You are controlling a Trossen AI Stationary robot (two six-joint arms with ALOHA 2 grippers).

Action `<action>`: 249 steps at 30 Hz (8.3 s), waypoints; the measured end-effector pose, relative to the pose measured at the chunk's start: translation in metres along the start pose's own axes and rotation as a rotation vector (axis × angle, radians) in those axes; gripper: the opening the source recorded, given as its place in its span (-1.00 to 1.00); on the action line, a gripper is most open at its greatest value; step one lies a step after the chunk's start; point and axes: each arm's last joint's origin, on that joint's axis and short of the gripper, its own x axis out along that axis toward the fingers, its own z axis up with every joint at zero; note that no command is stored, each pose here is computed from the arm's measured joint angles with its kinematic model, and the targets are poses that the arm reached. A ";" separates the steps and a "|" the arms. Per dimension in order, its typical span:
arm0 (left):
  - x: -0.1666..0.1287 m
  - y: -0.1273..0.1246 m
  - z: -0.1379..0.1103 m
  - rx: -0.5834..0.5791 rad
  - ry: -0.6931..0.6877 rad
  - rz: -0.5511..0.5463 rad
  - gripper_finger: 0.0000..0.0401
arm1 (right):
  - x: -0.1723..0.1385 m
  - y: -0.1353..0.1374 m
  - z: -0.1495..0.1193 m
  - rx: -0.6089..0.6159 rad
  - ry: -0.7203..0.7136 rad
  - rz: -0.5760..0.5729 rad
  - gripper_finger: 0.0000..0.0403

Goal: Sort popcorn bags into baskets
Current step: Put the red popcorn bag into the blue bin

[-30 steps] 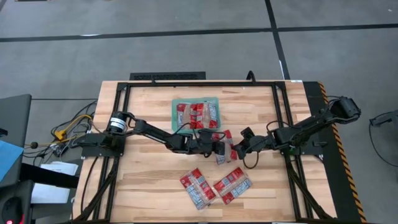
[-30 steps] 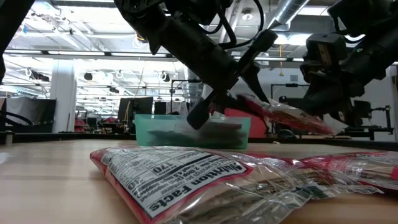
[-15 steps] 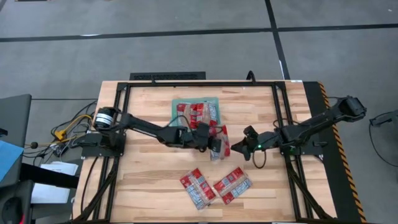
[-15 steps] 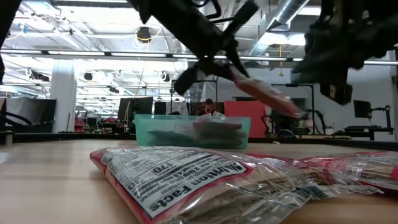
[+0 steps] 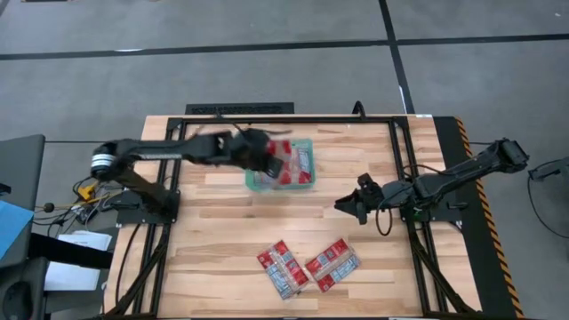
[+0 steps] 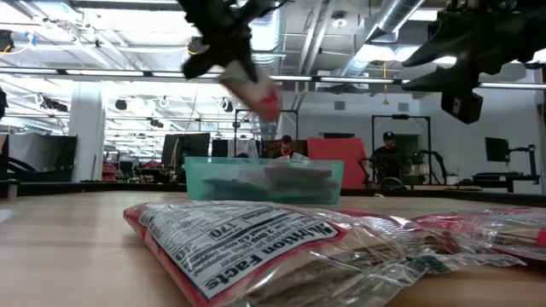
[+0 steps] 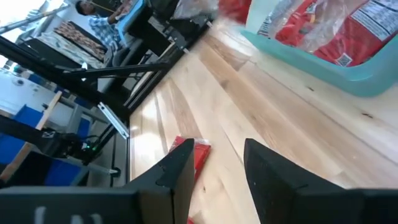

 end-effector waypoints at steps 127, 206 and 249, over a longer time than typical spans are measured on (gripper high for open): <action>0.092 -0.048 -0.247 0.442 0.504 -0.059 -0.48 | 0.009 -0.014 -0.047 -0.388 0.310 -0.146 -0.13; 0.055 -0.153 -0.080 0.816 -0.032 -0.019 -1.00 | 0.044 -0.026 0.012 -0.653 0.050 0.050 -0.54; 0.005 -0.111 -0.026 0.163 0.287 -0.071 0.36 | 0.005 0.049 0.058 -1.760 0.018 -0.617 -0.84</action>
